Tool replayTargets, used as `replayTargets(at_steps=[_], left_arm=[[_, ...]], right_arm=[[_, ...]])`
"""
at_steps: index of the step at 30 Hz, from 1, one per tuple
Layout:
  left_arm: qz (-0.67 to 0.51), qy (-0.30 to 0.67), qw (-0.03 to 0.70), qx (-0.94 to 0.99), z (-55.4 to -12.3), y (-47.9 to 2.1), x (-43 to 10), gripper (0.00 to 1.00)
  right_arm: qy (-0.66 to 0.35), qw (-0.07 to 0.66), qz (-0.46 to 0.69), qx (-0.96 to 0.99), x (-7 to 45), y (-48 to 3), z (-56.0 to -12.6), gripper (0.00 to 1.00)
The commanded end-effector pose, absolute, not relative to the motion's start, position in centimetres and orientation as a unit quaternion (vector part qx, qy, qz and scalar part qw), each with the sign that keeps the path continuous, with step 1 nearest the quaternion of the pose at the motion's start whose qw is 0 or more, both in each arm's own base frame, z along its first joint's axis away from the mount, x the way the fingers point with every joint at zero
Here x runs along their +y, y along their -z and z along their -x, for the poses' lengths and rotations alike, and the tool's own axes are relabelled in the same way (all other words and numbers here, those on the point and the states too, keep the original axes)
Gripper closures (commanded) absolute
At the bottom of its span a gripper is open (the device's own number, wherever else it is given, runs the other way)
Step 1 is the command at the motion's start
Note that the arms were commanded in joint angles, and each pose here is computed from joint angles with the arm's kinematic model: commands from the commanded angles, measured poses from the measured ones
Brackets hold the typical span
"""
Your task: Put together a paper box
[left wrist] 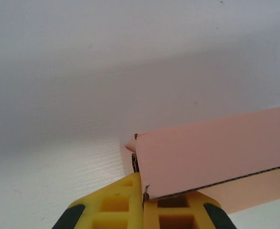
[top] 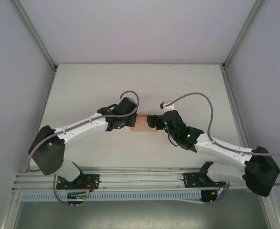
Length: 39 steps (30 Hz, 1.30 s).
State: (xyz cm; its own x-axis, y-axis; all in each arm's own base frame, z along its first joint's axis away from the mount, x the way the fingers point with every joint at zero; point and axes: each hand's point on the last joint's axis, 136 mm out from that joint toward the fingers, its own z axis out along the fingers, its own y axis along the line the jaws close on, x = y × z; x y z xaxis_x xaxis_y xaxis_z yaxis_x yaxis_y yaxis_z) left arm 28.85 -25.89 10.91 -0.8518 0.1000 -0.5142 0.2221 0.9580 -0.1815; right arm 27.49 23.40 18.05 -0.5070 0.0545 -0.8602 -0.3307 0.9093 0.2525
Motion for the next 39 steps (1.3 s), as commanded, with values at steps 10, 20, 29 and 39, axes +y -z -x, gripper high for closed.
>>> replayTargets(at_steps=[10,20,29,39], left_arm=[[-0.143,0.053,0.121,0.981,-23.5,-4.7,-23.4,1.0],[-0.166,0.088,0.168,0.968,-25.1,-7.7,-25.1,0.78],[-0.201,0.168,0.231,0.937,-26.2,-14.4,-28.2,0.29],[-0.126,0.144,0.273,0.943,-28.1,-18.0,-26.0,0.02]], right_arm=[[-0.165,0.426,-0.013,0.889,20.1,-15.7,-31.7,0.15],[-0.151,0.341,-0.051,0.927,18.9,-8.5,-29.2,0.2],[-0.163,0.328,-0.07,0.928,18.4,-7.1,-28.0,0.21],[-0.164,0.317,-0.072,0.931,18.0,-5.8,-27.2,0.23]])
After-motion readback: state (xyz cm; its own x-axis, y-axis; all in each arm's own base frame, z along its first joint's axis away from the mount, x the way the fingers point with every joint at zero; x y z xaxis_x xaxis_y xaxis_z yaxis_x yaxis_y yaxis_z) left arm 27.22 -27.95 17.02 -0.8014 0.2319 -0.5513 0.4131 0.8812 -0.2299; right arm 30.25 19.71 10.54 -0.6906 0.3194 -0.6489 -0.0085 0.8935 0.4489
